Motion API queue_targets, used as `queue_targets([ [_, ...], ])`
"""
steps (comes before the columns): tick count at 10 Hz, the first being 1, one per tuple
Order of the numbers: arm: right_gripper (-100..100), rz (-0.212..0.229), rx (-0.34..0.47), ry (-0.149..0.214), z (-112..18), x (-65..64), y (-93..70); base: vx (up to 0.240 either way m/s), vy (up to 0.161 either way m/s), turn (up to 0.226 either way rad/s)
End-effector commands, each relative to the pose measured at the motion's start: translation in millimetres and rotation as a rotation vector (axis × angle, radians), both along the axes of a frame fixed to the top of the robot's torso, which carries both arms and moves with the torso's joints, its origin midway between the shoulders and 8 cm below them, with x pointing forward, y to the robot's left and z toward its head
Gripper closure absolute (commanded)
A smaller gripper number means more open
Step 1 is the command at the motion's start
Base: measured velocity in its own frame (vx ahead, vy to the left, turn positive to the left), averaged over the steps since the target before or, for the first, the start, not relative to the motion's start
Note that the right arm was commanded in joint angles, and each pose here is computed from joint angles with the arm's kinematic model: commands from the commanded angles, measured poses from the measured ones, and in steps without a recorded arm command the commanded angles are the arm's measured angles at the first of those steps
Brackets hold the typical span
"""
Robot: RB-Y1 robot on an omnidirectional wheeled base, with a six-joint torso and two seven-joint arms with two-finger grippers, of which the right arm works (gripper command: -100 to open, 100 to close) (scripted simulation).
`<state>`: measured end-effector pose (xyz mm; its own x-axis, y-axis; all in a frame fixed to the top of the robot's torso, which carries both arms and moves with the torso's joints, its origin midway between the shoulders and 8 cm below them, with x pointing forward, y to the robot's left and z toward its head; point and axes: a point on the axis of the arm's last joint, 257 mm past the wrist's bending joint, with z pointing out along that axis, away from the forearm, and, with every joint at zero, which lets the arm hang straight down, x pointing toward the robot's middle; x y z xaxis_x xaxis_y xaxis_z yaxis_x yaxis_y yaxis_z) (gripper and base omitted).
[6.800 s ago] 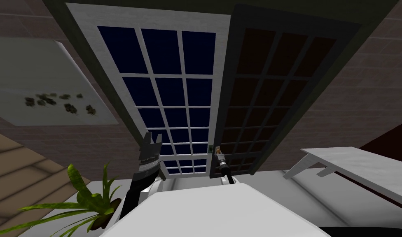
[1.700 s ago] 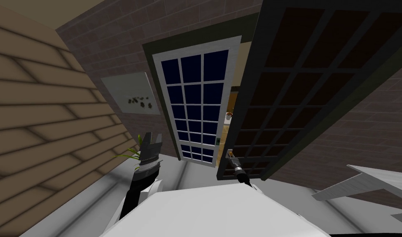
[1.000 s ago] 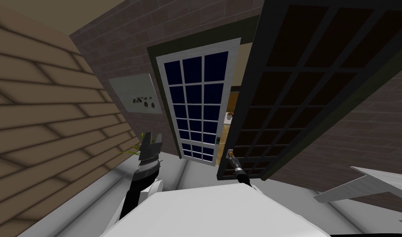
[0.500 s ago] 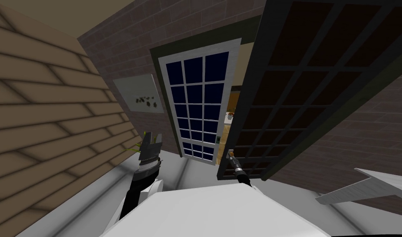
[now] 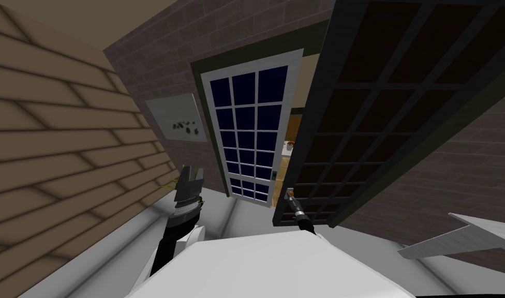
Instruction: Pull the door open
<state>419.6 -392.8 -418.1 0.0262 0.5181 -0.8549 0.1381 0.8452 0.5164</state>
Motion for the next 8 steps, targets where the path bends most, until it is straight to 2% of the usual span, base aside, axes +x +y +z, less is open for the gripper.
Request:
queue_targets([
  [1,100,-0.014,0.029,-0.013,4.2,-0.1,-8.4,-0.030,-0.019,0.027],
  [4,100,-0.022,0.112,-0.026,4.4,-0.4,-9.6,-0.029,-0.010,0.034],
  [5,100,-0.022,0.115,-0.026,4.4,-0.4,-9.6,-0.024,-0.013,0.020],
  [6,100,-0.026,0.156,-0.033,4.6,-0.5,-10.1,-0.030,-0.014,0.040],
  [7,100,-0.026,0.158,-0.033,4.6,-0.5,-10.1,-0.025,-0.007,0.028],
  [8,100,-0.031,0.202,-0.040,4.8,-0.6,-10.7,-0.025,-0.009,0.041],
])
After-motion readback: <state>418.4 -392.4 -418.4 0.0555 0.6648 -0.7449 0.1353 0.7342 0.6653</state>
